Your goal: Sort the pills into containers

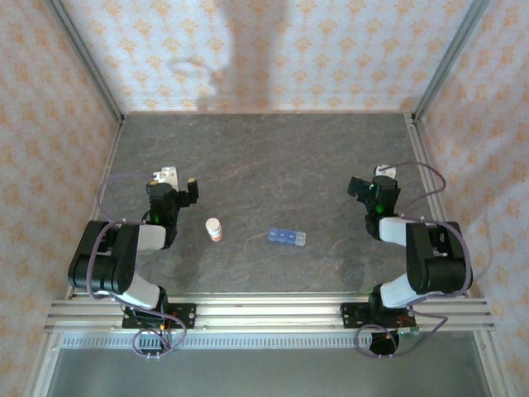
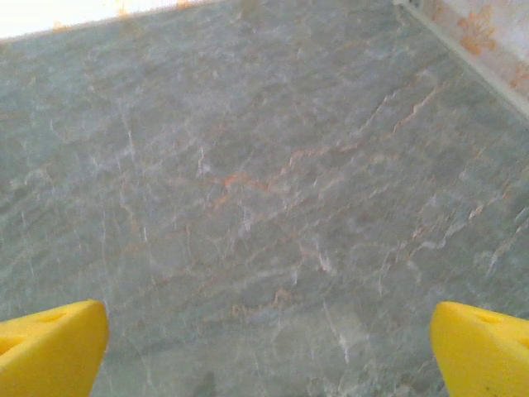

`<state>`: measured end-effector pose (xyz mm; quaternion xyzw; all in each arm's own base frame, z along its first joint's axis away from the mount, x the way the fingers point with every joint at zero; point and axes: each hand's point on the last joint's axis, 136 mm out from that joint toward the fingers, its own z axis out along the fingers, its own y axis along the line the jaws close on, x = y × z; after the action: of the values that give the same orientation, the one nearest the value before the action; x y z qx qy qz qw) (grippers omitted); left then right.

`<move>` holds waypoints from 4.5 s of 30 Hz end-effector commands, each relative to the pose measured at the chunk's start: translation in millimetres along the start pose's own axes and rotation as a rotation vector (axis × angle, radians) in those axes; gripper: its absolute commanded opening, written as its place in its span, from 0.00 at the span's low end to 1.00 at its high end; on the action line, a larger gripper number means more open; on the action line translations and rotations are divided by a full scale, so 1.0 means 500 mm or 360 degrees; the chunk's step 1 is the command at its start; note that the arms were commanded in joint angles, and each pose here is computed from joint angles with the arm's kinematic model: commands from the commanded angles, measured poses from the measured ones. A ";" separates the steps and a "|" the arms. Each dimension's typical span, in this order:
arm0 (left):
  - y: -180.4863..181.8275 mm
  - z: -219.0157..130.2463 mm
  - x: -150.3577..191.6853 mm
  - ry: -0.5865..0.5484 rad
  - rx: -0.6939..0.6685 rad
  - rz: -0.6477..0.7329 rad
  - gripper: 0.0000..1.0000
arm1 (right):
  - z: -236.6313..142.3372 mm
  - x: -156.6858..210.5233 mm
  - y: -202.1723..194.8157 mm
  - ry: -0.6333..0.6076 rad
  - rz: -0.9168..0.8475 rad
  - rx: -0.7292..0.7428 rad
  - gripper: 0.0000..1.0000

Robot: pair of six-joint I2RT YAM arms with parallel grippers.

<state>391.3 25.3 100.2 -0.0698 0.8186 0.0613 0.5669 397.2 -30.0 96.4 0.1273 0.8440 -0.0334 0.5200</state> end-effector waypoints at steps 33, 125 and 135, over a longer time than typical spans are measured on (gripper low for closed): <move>-0.040 -0.189 -0.140 0.0295 0.0153 -0.0701 1.00 | -0.296 0.099 0.394 0.0706 -0.0296 -0.0748 0.96; -0.120 -0.163 -0.190 0.0396 0.0394 -0.0719 1.00 | -0.308 0.351 0.423 0.1373 -0.0534 -0.0611 0.91; -0.124 -0.158 -0.185 0.0406 0.0399 -0.0738 1.00 | -0.280 0.348 0.367 0.1259 -0.0586 -0.0356 0.81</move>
<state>356.6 -40.1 199.9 -0.1910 0.8555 -0.1656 0.4520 245.3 225.4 27.7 -0.0970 0.9827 0.0652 0.1437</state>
